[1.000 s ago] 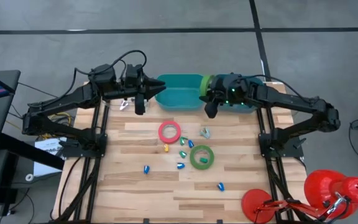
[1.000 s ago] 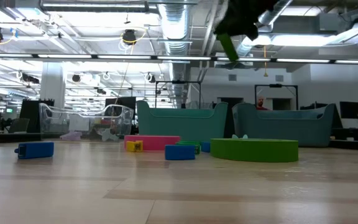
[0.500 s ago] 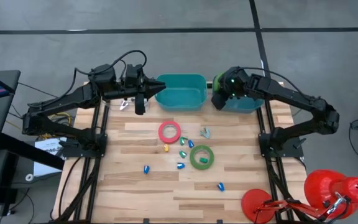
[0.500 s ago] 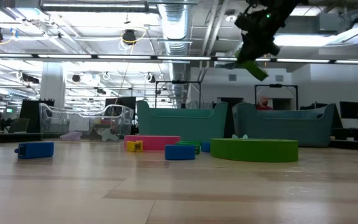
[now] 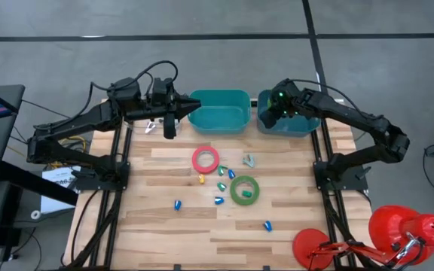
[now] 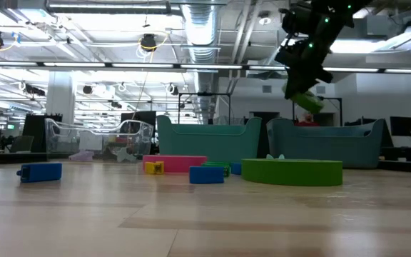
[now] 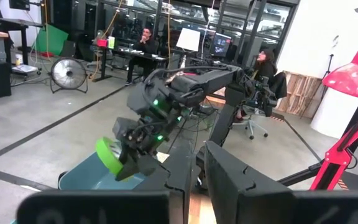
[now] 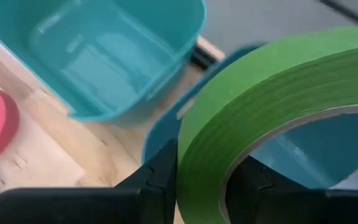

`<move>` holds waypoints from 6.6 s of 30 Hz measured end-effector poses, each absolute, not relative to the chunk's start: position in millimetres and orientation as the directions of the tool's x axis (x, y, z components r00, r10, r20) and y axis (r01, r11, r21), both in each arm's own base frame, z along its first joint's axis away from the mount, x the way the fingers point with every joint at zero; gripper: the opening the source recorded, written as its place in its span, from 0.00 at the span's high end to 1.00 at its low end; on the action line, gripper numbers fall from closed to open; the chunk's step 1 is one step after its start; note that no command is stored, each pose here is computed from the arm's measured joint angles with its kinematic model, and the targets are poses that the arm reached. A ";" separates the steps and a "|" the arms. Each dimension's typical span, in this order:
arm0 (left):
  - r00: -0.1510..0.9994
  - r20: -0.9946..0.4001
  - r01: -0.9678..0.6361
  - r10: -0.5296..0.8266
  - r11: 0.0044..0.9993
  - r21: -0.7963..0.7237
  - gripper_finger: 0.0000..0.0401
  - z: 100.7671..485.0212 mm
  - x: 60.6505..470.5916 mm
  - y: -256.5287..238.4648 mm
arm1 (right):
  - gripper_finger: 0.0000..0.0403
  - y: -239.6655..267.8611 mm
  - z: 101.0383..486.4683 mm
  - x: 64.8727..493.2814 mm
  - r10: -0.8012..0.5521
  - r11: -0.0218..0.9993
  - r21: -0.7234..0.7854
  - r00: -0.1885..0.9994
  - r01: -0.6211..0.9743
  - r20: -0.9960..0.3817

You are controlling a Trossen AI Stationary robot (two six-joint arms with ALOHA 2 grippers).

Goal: Pick and place Stapler, Stapler remover, tape
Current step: Put the green tape into the blue bin

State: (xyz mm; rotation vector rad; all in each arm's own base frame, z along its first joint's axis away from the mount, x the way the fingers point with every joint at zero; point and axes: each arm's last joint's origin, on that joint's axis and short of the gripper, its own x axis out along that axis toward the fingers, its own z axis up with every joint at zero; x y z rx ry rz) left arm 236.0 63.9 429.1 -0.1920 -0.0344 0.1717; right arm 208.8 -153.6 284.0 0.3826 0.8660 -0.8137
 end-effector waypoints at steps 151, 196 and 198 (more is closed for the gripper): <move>0.998 0.020 0.062 -0.059 0.979 -0.196 0.91 429.4 244.4 7.7 | 0.33 49.1 249.8 271.2 0.038 0.973 0.170 0.619 0.154 -0.784; 0.998 0.021 0.061 -0.058 0.981 -0.185 0.91 429.4 244.3 7.8 | 0.33 29.8 193.9 300.3 0.009 0.985 0.086 0.454 0.148 -0.891; 0.998 0.020 0.061 -0.058 0.981 -0.185 0.91 429.3 244.3 7.8 | 0.33 30.1 184.7 303.8 0.001 0.990 0.063 0.430 0.129 -0.903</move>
